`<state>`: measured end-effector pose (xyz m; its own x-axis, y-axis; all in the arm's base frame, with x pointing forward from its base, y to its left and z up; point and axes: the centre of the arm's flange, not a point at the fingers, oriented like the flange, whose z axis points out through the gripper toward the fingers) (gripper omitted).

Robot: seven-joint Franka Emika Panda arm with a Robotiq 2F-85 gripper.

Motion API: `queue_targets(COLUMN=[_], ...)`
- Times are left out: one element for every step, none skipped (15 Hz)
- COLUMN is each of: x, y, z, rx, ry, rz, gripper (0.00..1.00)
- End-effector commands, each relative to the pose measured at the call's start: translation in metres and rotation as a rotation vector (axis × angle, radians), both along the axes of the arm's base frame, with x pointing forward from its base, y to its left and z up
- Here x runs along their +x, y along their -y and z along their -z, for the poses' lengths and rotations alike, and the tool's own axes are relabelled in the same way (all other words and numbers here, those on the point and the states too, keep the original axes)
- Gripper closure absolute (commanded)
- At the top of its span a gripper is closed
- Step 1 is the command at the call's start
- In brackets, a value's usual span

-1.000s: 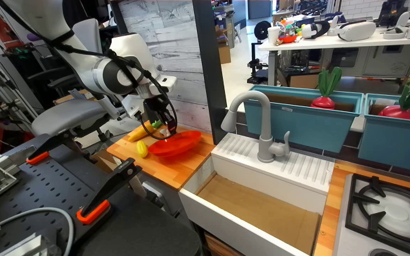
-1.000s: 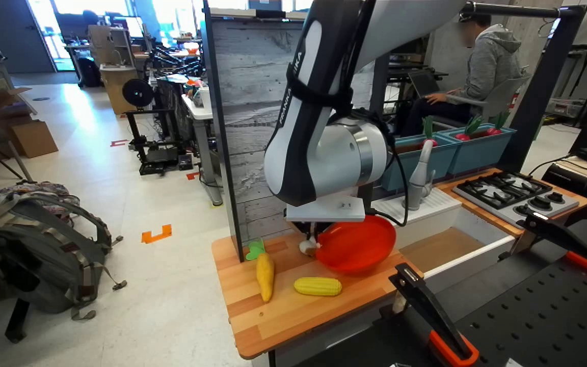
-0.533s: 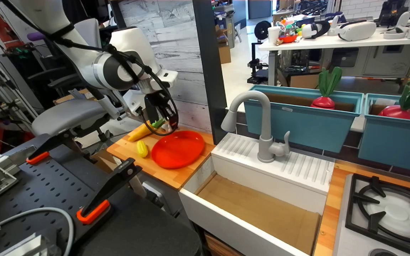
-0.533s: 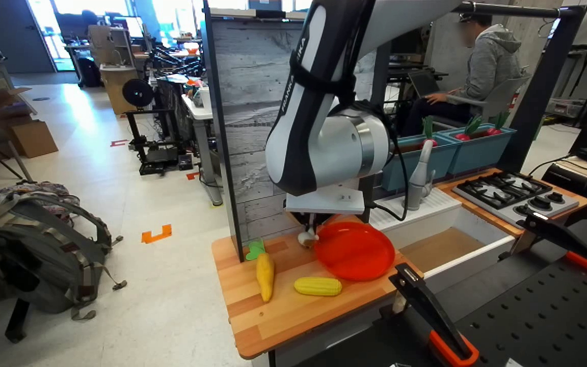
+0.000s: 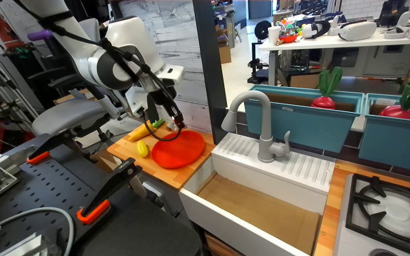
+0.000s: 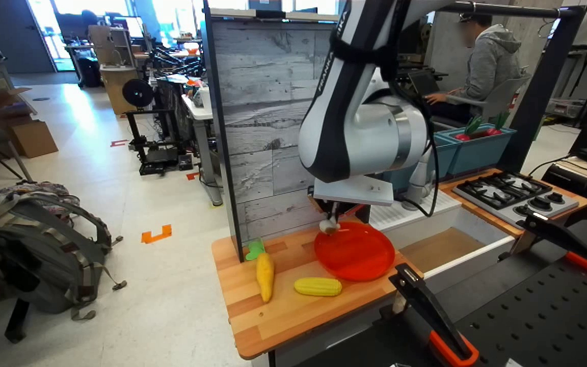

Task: Move the carrot plushie away from you, then turn the tap nozzle to the right, finally, put the doll on the orange plate

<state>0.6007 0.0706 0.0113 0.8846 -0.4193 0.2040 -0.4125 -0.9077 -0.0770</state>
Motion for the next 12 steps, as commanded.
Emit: queue_targets(x=[-0.031, -0.034, -0.037, -0.037, -0.037, -0.038, -0.038, -0.037, -0.037, -0.037, -0.037, -0.037], y=[0.026, 0.03, 0.034, 0.036, 0.038, 0.04, 0.04, 0.04, 0.04, 0.04, 0.04, 0.04], z=[-0.001, 0.005, 0.009, 0.015, 0.017, 0.019, 0.021, 0.022, 0.023, 0.024, 0.023, 0.023], rx=[0.024, 0.022, 0.026, 0.025, 0.02, 0.018, 0.014, 0.013, 0.008, 0.008, 0.008, 0.008], ry=[-0.02, -0.025, -0.041, -0.049, -0.054, -0.06, -0.062, -0.065, -0.066, -0.068, -0.069, -0.069], rz=[0.013, 0.02, 0.025, 0.037, 0.043, 0.049, 0.055, 0.054, 0.055, 0.055, 0.054, 0.053], gripper=[0.97, 0.97, 0.97, 0.97, 0.72, 0.62, 0.55, 0.48, 0.4, 0.34, 0.25, 0.19])
